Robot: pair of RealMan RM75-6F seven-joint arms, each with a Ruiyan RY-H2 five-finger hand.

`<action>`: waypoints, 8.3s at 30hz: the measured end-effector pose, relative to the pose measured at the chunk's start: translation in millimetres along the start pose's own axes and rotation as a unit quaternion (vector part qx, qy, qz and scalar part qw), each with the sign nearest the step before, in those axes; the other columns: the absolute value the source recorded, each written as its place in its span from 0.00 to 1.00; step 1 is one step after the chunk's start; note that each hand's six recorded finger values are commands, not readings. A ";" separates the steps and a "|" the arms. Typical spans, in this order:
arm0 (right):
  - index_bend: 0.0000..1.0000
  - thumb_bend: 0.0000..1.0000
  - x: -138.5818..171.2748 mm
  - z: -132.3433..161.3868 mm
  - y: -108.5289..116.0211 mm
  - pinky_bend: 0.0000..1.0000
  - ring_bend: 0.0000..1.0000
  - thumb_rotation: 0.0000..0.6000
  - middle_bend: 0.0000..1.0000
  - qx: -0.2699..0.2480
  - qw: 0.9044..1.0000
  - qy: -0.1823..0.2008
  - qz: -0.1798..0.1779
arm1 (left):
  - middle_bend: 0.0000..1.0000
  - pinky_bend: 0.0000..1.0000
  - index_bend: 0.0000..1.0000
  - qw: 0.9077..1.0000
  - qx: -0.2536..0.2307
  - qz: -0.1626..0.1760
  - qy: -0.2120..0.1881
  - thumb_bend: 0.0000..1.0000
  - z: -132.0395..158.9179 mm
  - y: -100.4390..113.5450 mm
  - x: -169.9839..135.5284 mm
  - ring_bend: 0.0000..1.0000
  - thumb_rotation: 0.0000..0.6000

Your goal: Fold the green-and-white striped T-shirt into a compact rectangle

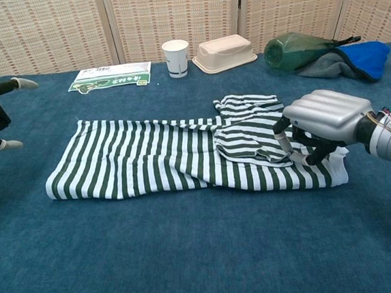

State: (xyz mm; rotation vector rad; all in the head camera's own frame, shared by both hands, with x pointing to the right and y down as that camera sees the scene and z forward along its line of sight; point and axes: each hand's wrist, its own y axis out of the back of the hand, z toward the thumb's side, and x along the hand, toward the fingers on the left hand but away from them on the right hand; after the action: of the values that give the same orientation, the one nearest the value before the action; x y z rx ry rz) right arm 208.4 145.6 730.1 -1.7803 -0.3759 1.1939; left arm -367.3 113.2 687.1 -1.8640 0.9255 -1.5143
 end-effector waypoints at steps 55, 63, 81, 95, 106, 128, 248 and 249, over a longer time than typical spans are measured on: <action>0.27 0.46 -153.4 -44.5 65.9 1.00 1.00 1.00 0.89 0.045 0.988 -0.150 0.011 | 0.95 0.89 0.00 0.998 -0.035 -0.031 0.040 0.29 -36.5 -23.0 -64.9 0.86 1.00; 0.22 0.48 -165.1 -37.2 58.8 1.00 1.00 1.00 0.89 0.063 0.987 -0.142 0.049 | 0.95 0.89 0.00 0.997 -0.040 -0.037 0.046 0.29 -41.1 -26.3 -71.9 0.86 1.00; 0.21 0.51 -184.2 -24.9 45.4 1.00 1.00 1.00 0.86 0.090 0.981 -0.136 0.105 | 0.95 0.89 0.00 0.995 -0.048 -0.055 0.065 0.29 -54.2 -37.4 -82.9 0.86 1.00; 0.33 0.51 -182.7 -28.5 38.8 1.00 1.00 1.00 0.87 0.084 0.980 -0.145 0.110 | 0.95 0.89 0.00 0.995 -0.050 -0.058 0.067 0.29 -55.8 -39.8 -86.2 0.86 1.00; 0.44 0.47 -175.5 -35.0 38.9 1.00 1.00 1.00 0.89 0.072 0.982 -0.156 0.081 | 0.95 0.89 0.00 0.995 -0.049 -0.060 0.063 0.29 -53.6 -39.7 -88.0 0.86 1.00; 0.47 0.47 -138.8 -12.6 60.8 1.00 1.00 1.00 0.89 0.068 0.992 -0.096 -0.037 | 0.95 0.89 0.00 0.995 -0.049 -0.064 0.056 0.29 -49.5 -36.9 -92.8 0.86 1.00; 0.16 0.38 56.5 -45.6 105.3 1.00 1.00 1.00 0.89 0.037 0.997 -0.058 -0.022 | 0.93 0.85 0.32 0.940 0.276 0.020 -0.199 0.22 16.2 -58.8 55.0 0.84 1.00; 0.16 0.38 56.8 -46.2 104.9 1.00 1.00 1.00 0.89 0.037 0.997 -0.058 -0.022 | 0.93 0.85 0.32 0.940 0.277 0.018 -0.199 0.22 16.7 -59.8 55.4 0.84 1.00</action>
State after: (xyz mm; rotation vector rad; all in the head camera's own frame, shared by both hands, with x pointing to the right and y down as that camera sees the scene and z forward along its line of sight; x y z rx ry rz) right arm 250.7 104.8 616.5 -1.6355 -0.4302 1.2689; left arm -334.2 105.2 763.1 -1.6255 0.2975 -1.1502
